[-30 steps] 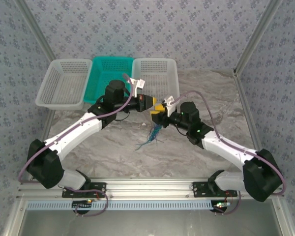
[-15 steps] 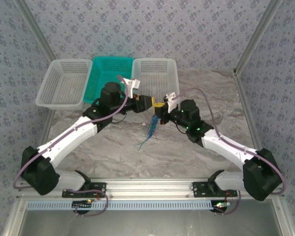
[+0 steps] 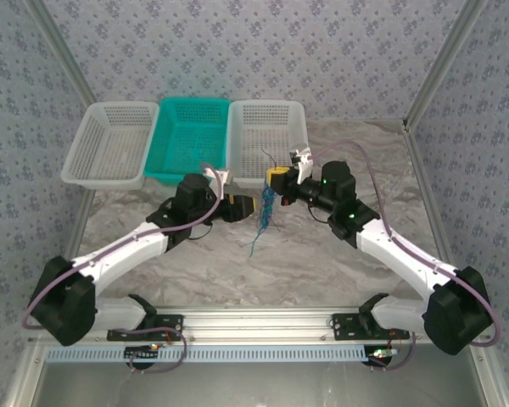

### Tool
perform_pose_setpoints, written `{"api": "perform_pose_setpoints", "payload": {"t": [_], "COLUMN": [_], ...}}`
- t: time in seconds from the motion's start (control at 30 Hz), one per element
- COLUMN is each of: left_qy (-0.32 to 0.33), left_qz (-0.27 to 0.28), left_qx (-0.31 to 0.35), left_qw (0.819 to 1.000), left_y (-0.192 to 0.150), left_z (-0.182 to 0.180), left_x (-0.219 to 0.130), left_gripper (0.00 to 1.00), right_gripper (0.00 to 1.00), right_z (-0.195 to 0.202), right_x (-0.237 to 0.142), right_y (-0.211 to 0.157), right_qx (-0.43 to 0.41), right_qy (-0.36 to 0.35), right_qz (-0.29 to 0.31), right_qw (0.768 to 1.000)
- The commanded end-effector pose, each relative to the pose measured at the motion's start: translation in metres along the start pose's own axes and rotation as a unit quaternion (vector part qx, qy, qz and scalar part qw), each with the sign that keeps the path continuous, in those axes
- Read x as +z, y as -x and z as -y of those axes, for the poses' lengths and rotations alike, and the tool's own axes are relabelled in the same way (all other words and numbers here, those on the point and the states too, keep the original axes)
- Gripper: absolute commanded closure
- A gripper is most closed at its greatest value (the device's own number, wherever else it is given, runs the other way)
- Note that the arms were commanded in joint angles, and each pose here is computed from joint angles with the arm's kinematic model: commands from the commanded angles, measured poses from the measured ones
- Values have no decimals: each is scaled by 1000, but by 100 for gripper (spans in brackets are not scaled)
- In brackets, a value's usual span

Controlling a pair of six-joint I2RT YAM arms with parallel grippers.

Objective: Untangle the cables

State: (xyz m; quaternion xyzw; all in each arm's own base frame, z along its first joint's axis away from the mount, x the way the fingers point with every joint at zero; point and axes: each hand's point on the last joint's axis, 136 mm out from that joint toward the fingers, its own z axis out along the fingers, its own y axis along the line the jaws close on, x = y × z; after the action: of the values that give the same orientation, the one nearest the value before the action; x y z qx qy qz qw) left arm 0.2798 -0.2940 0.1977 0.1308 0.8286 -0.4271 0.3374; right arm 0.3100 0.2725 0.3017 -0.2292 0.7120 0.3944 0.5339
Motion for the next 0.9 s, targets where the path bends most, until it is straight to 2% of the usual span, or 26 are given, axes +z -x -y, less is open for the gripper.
{"api": "perform_pose_setpoints", "payload": {"t": [0.0, 0.13, 0.17, 0.23, 0.27, 0.4, 0.5, 0.6, 0.87], "left_qy": [-44, -37, -43, -48, -43, -15, 2, 8, 44], "left_qz": [3, -5, -6, -9, -12, -19, -25, -32, -35], "left_qx": [72, 92, 87, 79, 74, 70, 65, 54, 45], "left_qw": [996, 995, 995, 996, 996, 997, 998, 998, 997], "left_y": [9, 9, 10, 10, 10, 3, -5, -15, -25], "left_z": [27, 20, 21, 22, 20, 8, 0, -6, -21], "left_x": [13, 36, 40, 46, 48, 47, 42, 38, 26], "left_gripper": [40, 41, 52, 88, 100, 100, 100, 100, 100], "right_gripper": [100, 100, 100, 100, 100, 100, 100, 100, 100], "right_z": [-15, -19, -18, -13, -6, 35, 73, 117, 174], "right_x": [-7, -6, -6, -8, -9, -27, -52, -87, -180], "right_y": [25, 28, 27, 27, 27, 28, 29, 22, 16], "right_qx": [5, 13, 15, 21, 28, 76, 133, 171, 195], "right_qy": [24, 33, 32, 16, -4, -104, -172, -271, -437], "right_qz": [17, 19, 18, 18, 18, 35, 64, 91, 149], "right_qw": [1000, 999, 999, 999, 999, 991, 974, 943, 865]}}
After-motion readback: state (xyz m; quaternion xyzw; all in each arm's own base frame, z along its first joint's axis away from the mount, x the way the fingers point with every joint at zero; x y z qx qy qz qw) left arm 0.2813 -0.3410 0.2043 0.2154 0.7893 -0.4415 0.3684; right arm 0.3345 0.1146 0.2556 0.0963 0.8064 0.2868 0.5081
